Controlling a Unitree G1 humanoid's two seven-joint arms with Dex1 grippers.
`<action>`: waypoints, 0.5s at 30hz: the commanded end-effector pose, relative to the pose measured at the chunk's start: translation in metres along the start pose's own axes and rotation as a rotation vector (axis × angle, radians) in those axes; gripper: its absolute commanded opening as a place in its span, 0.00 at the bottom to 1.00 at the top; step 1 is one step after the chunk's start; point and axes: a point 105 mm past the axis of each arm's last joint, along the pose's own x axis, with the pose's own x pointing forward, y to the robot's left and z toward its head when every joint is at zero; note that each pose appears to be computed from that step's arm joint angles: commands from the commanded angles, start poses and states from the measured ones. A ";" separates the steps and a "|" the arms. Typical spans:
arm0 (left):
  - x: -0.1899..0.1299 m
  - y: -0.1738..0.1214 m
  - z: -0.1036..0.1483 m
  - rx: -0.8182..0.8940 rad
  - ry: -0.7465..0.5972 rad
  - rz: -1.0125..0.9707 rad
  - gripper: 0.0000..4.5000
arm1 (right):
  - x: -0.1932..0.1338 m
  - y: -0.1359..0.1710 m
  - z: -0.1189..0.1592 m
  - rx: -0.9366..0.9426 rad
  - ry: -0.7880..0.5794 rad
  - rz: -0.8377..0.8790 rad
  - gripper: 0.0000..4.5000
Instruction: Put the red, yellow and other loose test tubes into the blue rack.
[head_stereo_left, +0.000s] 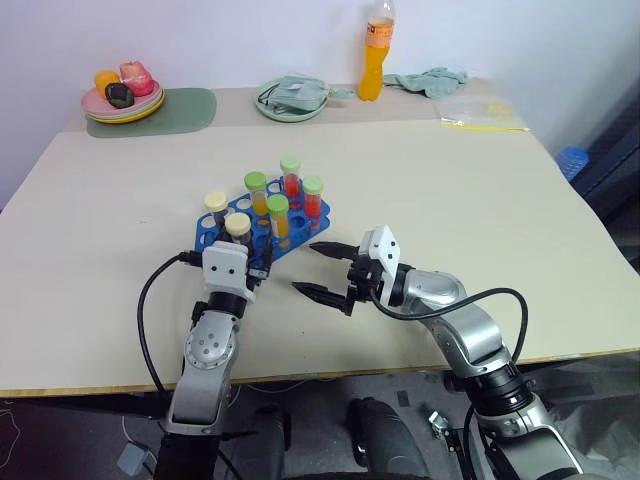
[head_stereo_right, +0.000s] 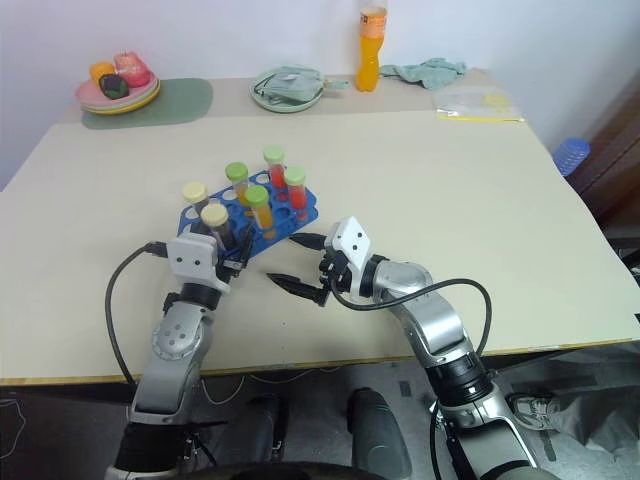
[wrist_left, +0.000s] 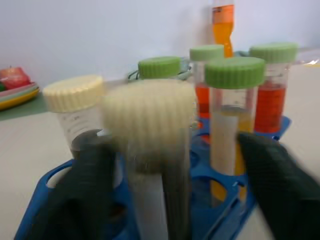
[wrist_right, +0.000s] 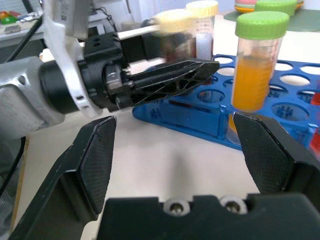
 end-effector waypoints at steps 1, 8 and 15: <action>-0.016 0.020 0.025 -0.033 -0.056 -0.001 0.92 | -0.019 -0.010 0.020 -0.042 -0.024 -0.025 0.92; -0.071 0.066 0.030 0.010 0.143 -0.135 0.92 | -0.084 -0.056 0.016 -0.073 0.122 -0.170 0.92; -0.100 0.123 0.019 0.104 0.327 -0.077 0.92 | -0.142 -0.101 0.006 -0.121 0.249 -0.330 0.92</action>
